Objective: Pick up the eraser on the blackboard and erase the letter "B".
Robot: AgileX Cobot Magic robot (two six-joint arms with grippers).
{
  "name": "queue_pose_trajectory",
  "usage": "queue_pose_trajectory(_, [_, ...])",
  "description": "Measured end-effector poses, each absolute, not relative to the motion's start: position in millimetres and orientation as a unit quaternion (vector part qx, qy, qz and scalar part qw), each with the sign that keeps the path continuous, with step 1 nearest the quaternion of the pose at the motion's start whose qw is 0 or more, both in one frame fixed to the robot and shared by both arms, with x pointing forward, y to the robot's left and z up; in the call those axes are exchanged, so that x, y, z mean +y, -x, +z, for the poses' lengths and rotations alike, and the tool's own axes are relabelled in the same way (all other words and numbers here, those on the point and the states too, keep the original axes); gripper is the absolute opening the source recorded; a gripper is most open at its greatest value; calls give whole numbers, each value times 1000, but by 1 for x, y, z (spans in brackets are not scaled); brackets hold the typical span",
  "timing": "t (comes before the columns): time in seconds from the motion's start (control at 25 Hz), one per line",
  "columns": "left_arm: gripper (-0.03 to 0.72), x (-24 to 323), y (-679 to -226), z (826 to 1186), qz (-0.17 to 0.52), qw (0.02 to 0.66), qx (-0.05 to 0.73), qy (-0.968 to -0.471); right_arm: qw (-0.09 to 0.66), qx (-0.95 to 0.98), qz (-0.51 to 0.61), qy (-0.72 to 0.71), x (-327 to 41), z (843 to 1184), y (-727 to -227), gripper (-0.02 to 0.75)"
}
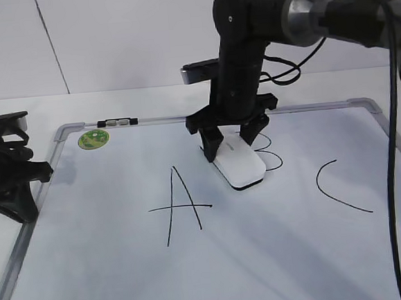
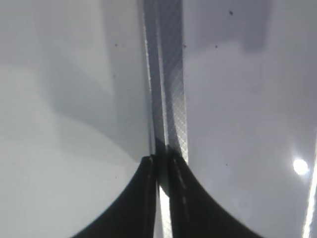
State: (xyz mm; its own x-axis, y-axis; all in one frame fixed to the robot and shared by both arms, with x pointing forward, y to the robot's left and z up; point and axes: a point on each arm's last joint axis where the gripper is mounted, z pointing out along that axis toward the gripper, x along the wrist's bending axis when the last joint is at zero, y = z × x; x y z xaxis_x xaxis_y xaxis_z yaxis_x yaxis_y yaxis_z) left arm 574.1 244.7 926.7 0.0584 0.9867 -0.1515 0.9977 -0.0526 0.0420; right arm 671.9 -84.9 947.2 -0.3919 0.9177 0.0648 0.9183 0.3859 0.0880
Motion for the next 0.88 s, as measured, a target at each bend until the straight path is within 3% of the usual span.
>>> queue_pose_trajectory(0.2, [29, 244, -575, 926, -42, 67, 685, -724, -1, -821, -59, 567, -99, 948, -680, 552])
queue_pose_trajectory(0.88, [29, 244, -576, 922, -56, 57, 686, -723, -30, -743, -60, 666, -206, 948, -717, 552])
